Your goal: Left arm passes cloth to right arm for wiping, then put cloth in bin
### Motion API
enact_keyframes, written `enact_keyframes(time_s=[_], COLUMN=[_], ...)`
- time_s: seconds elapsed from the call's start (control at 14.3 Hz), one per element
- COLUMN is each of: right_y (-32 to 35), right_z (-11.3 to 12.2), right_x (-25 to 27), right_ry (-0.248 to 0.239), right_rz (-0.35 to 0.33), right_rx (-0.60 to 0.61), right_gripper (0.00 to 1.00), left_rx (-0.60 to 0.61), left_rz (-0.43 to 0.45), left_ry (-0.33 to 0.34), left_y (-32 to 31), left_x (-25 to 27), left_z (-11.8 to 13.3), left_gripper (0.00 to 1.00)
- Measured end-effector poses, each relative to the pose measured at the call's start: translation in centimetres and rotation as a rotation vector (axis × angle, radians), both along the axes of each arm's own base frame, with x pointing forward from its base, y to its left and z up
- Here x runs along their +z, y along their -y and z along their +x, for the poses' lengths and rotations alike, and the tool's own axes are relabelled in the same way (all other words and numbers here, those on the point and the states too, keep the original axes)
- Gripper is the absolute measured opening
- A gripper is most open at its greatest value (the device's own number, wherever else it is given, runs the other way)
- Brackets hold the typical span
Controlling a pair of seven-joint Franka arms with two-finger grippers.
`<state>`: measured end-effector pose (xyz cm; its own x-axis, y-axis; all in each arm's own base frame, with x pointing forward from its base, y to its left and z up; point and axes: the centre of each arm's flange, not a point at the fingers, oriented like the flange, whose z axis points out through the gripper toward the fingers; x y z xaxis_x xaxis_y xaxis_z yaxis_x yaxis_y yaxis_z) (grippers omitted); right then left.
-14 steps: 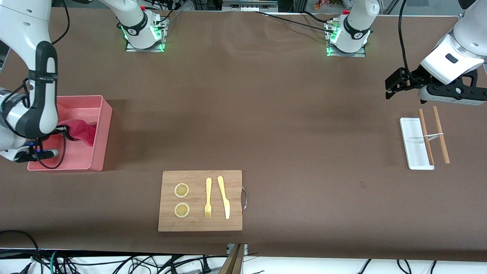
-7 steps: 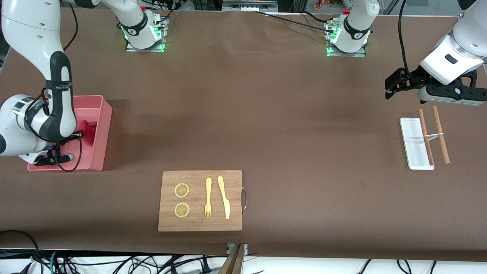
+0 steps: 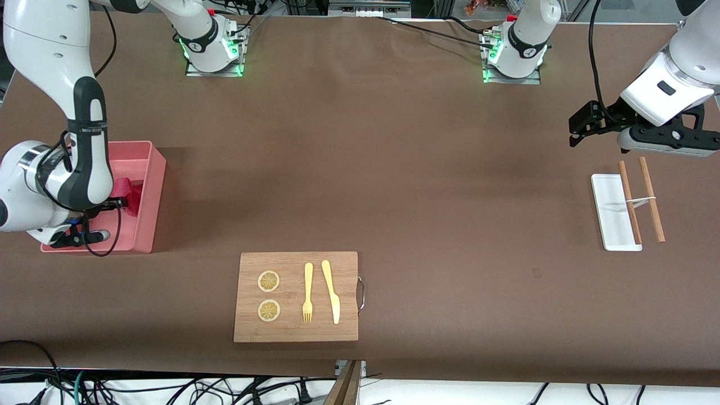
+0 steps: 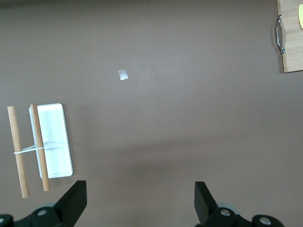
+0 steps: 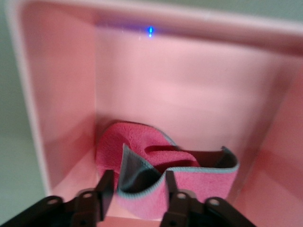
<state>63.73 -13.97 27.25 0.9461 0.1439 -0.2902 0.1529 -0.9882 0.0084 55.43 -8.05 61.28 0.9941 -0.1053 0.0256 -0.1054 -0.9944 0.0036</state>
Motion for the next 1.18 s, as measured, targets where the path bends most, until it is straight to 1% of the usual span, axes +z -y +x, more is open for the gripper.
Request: enact_keyframes(time_s=[0.14,0.21,0.28,0.35,0.42,0.56,0.63,0.77,0.84,0.98,1.12,1.18], right_y=[-0.3,-0.4,-0.6,-0.8,-1.4,-3.7,-5.5,-8.3,-8.8,-7.8,-7.0,-7.2], right_z=[0.3,0.2,-0.2,-0.6,-1.1,-2.0,-2.3,-3.2,-3.7,-4.6,-5.3,-5.6], right_x=[4.9,7.7,10.6,13.4,15.9,21.0,23.5,27.6,29.0,30.8,31.7,32.1], right_ry=[0.058,0.085,0.111,0.129,0.136,0.139,0.157,0.216,0.24,0.267,0.274,0.273], right_rz=[0.028,0.048,0.069,0.085,0.089,0.064,0.046,0.035,0.038,0.042,0.047,0.048], right_rx=[0.0,-0.001,0.0,0.009,0.031,0.115,0.168,0.236,0.248,0.236,0.22,0.191], right_gripper=[0.75,0.85,0.96,1.0,1.0,1.0,1.0,1.0,1.0,1.0,1.0,1.0], left_rx=[0.0,0.0,0.0,-0.001,-0.001,-0.001,-0.001,-0.001,-0.002,-0.001,0.003,0.006], left_rz=[0.0,0.0,0.0,0.0,0.0,0.0,0.0,0.0,0.0,0.0,0.0,0.0], left_ry=[-0.001,-0.002,-0.002,-0.002,-0.002,-0.002,-0.002,-0.001,0.0,0.0,0.0,0.0], left_y=[0.0,0.0,0.0,0.0,0.1,0.1,0.0,0.0,0.1,0.0,-0.2,-0.3], left_x=[0.0,0.0,0.0,0.0,0.0,0.0,0.0,0.0,0.1,0.1,0.1,0.1], left_z=[0.0,0.0,0.0,0.0,0.0,0.0,0.0,0.0,-0.1,-0.1,-0.1,0.0], left_gripper=[1.0,1.0,1.0,1.0,1.0,1.0,1.0,1.0,1.0,1.0,1.0,1.0])
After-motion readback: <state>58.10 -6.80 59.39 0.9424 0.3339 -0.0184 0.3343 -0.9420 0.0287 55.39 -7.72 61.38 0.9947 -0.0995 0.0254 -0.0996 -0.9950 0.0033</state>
